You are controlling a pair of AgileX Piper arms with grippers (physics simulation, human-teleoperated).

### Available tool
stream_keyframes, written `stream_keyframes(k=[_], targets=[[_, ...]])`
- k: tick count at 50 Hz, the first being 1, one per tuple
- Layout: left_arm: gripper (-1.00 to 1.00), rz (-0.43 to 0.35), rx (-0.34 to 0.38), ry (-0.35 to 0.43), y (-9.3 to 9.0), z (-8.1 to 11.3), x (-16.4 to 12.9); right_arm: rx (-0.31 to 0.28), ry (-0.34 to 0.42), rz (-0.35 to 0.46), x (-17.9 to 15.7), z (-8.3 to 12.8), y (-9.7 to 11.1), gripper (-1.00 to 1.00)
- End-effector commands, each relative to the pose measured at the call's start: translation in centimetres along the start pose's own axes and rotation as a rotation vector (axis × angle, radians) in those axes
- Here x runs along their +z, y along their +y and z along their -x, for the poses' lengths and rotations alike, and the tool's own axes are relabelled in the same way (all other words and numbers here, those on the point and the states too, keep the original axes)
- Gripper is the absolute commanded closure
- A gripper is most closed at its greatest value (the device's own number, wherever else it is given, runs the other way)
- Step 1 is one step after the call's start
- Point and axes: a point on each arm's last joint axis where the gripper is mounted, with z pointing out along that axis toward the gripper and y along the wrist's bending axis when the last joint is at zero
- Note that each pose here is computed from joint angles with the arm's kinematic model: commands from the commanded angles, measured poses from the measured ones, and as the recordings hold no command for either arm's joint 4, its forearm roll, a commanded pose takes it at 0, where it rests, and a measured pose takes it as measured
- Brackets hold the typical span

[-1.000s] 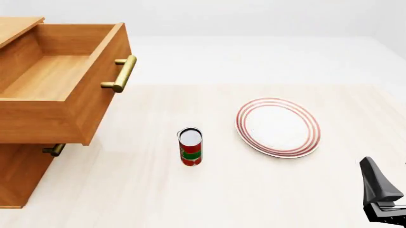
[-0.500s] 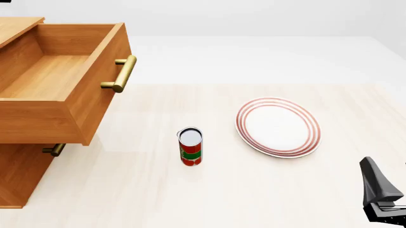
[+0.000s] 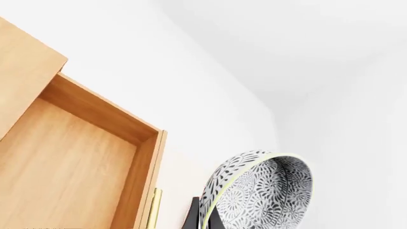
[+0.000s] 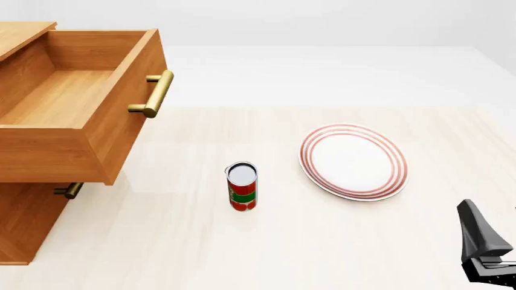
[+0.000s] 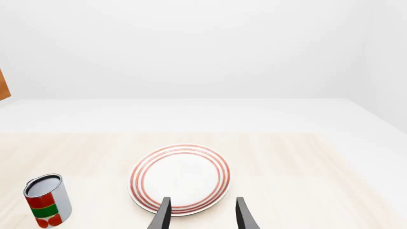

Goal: Put the bowl in the top drawer of the cabinet.

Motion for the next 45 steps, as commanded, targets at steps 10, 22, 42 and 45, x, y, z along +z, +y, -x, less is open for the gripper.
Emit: stream_keyframes(k=[10,22,42,45], targets=[[1.0,0.076,-0.021,-0.028,2.2,0.5,-0.4,0.0,0.0,0.0,0.0,0.0,0.0,-1.0],[1.0,0.097,-0.03,-0.043,2.7,0.8,-1.1,0.0,0.0,0.0,0.0,0.0,0.0,-1.0],[1.0,0.159,-0.028,-0.038,4.5,0.4,-1.2,0.0,0.0,0.0,0.0,0.0,0.0,-1.0],[1.0,0.167,-0.031,-0.034,4.9,0.1,-1.0,0.0,0.0,0.0,0.0,0.0,0.0,-1.0]])
